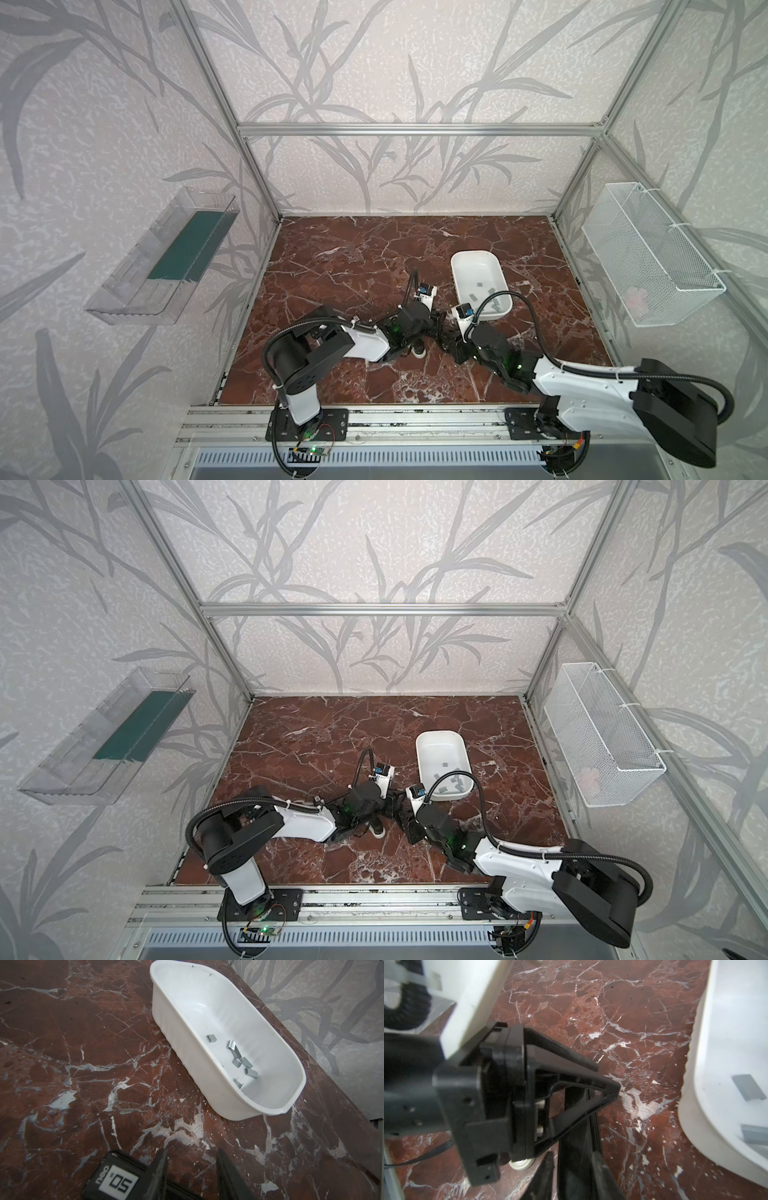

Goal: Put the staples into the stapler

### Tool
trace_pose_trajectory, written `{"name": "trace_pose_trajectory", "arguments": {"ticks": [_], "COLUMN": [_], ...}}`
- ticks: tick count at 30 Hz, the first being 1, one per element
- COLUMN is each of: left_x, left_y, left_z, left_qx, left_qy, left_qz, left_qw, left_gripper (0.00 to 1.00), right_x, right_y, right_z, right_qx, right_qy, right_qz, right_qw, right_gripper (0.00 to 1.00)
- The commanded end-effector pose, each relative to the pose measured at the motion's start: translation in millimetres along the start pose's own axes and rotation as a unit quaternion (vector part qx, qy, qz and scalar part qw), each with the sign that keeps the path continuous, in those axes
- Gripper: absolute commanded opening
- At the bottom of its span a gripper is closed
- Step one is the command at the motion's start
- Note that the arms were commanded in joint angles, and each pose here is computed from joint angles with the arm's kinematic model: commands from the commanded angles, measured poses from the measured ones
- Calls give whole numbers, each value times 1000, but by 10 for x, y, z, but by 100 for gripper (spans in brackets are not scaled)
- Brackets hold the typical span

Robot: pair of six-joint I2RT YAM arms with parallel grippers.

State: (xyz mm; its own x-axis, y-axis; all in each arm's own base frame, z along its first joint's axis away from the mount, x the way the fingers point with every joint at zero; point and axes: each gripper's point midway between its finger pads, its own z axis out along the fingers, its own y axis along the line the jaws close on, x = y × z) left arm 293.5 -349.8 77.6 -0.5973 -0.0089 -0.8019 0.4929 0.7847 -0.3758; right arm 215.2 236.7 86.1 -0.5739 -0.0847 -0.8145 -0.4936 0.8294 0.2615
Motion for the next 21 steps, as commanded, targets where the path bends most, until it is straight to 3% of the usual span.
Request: {"name": "trace_pose_trajectory", "arguments": {"ticks": [1, 5, 8, 10, 12, 13, 14, 17, 21], "left_x": [-389, -936, -1312, -1495, -1585, -1591, -1551, -1347, -1057], "left_y": [53, 330, 762, 1083, 1461, 1625, 1818, 2450, 3065], "left_z": [-139, -471, -874, -1225, -1594, -1733, -1877, -2310, -2584], "left_qx": [-23, -66, -156, -230, -296, -316, -342, -423, -472], "left_qy": [-22, -51, -79, -111, -154, -169, -175, -188, -169], "left_qz": [8, -5, 3, 16, 15, 12, 19, -34, -85], "left_qw": [999, 996, 985, 967, 943, 933, 923, 886, 861], "left_gripper": [46, 58, 63, 68, 84, 84, 78, 84, 84], "right_x": [-106, -528, -1051, -1357, -1626, -1702, -1709, -1475, -884], "right_y": [-218, -583, -854, -1072, -1348, -1546, -1844, -2630, -3233], "right_z": [-164, -468, -701, -738, -747, -776, -829, -987, -1139], "right_qx": [68, 166, 224, 253, 282, 310, 354, 435, 480], "right_qy": [-5, -51, -98, -121, -124, -121, -112, -98, -95], "right_qz": [3, 47, 65, 68, 54, 57, 73, 141, 224], "right_qw": [998, 984, 967, 958, 950, 941, 926, 884, 843], "right_gripper": [50, 80, 99, 99, 99, 99, 99, 99, 99]}}
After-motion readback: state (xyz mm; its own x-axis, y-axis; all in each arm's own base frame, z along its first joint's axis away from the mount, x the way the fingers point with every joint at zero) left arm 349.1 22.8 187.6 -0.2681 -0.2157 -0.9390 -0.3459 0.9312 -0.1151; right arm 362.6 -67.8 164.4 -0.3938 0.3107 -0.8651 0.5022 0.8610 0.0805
